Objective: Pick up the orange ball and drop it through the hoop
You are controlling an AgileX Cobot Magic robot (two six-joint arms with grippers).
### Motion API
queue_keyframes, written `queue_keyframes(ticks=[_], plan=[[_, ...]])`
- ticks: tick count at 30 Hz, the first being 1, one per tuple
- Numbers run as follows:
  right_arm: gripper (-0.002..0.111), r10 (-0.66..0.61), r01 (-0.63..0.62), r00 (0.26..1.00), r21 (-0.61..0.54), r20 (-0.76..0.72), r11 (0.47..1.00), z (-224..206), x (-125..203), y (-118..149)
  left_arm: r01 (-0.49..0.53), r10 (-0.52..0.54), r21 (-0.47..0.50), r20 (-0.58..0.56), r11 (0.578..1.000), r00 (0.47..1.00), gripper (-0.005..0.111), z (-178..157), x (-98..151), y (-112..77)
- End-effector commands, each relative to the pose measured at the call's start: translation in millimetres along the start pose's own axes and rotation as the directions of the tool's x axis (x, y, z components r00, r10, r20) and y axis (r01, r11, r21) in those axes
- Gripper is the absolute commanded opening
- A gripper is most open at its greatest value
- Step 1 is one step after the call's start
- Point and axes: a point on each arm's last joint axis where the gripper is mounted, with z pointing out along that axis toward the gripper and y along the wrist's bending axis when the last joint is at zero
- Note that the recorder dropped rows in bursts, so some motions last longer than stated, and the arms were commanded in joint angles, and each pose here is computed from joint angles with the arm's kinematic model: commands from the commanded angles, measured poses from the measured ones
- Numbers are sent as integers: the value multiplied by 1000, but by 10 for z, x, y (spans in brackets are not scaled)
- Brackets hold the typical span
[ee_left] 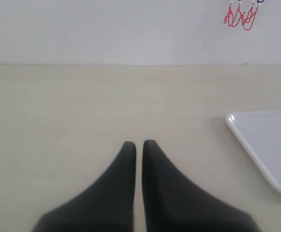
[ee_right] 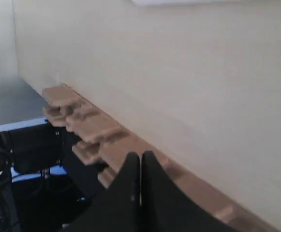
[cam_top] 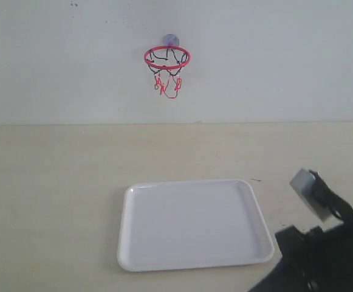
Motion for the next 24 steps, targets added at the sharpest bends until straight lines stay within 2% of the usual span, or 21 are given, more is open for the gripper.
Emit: queue_keyframes(ticks=[1,5,18,24], plan=[[0,72,-77,994,-48,-83,996,71,308,-71,-4,4,3,9,1000,1000,4,1,3,-1],[0,99,-105,989,-47,-114,993,96,414,-108,-4,4,3,9,1000,1000,4,1,3,-1],[0,88,-92,988,-26,-123,995,97,430,-130,-4,4,3,9,1000,1000,4,1,3,-1],[0,20,-20,1000,49,-4,999,17,387,-94,-4,4,3,9,1000,1000,4,1,3,-1]])
